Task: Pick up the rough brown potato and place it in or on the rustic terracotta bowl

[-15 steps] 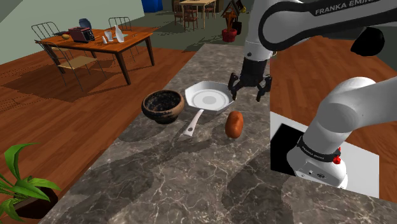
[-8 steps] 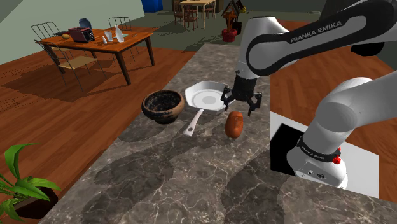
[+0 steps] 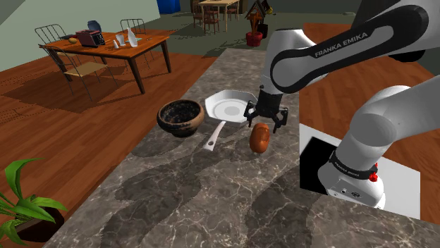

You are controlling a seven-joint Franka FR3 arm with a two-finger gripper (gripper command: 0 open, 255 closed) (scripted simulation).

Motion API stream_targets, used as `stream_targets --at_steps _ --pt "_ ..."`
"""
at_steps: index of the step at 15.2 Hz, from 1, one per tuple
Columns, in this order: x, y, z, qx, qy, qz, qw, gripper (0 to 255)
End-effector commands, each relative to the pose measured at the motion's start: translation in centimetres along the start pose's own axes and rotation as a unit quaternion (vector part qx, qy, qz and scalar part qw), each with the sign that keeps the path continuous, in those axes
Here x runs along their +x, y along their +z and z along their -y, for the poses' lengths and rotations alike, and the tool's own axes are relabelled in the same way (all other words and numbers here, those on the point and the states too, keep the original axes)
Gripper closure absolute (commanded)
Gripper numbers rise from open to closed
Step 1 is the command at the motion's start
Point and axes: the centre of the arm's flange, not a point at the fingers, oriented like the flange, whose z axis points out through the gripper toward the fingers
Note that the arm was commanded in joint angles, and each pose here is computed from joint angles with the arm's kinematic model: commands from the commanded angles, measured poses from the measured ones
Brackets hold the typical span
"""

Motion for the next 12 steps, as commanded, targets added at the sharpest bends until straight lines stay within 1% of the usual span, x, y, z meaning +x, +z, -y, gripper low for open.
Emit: stream_targets --at_steps 1,3,4,12 --pt "-0.01 0.02 0.0 0.0 0.0 0.0 1.0 0" --pt "-0.01 0.02 0.0 0.0 0.0 0.0 1.0 0" --pt "-0.01 0.02 0.0 0.0 0.0 0.0 1.0 255" --pt "0.02 0.03 0.01 0.0 0.0 0.0 1.0 255"
